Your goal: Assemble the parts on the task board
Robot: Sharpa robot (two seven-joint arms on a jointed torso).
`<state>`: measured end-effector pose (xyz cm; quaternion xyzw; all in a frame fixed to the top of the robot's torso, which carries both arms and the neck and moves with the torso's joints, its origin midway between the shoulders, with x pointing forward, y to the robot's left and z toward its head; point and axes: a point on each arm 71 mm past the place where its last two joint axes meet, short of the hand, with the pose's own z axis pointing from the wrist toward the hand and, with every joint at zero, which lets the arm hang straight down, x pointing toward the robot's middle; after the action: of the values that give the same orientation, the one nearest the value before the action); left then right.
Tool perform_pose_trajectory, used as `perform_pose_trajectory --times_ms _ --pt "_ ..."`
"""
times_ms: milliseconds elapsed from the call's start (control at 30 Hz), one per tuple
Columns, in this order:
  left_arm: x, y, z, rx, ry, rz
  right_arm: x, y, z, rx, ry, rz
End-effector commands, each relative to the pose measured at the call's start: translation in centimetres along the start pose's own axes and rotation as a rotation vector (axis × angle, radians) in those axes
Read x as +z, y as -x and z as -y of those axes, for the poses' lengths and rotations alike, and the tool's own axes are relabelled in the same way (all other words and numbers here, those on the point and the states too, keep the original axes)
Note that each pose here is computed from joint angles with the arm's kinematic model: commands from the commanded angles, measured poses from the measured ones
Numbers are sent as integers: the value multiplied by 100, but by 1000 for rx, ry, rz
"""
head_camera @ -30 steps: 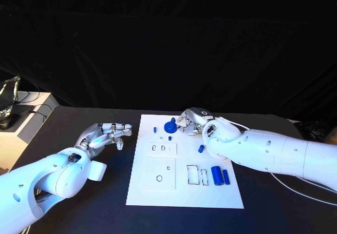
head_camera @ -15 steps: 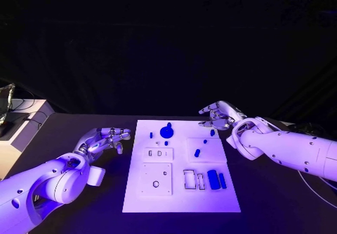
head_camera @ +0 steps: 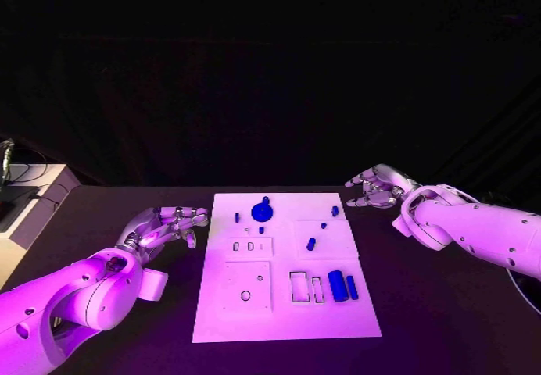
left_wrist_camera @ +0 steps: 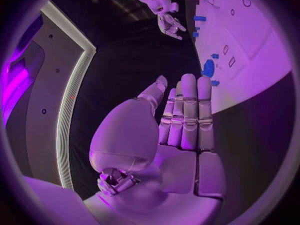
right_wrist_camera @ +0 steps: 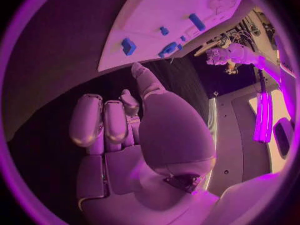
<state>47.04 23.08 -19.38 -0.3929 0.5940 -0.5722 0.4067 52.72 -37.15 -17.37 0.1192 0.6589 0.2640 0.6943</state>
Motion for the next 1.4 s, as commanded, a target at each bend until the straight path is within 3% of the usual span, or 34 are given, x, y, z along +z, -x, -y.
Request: perform_pose_trajectory --times_ms 33,500,1000,1400 --pt "0 -15 6 -5 -16 -11 5 -111 -4 -18 25 -86" --pt "-5 -17 -1 -6 -12 -14 140 -276 11 -38 -5 -102" --pt "-15 4 -3 -4 -9 -10 152 -381 -3 -35 -11 -152" --pt "-13 10 -8 -3 -7 -9 176 -410 -35 -36 -20 -142"
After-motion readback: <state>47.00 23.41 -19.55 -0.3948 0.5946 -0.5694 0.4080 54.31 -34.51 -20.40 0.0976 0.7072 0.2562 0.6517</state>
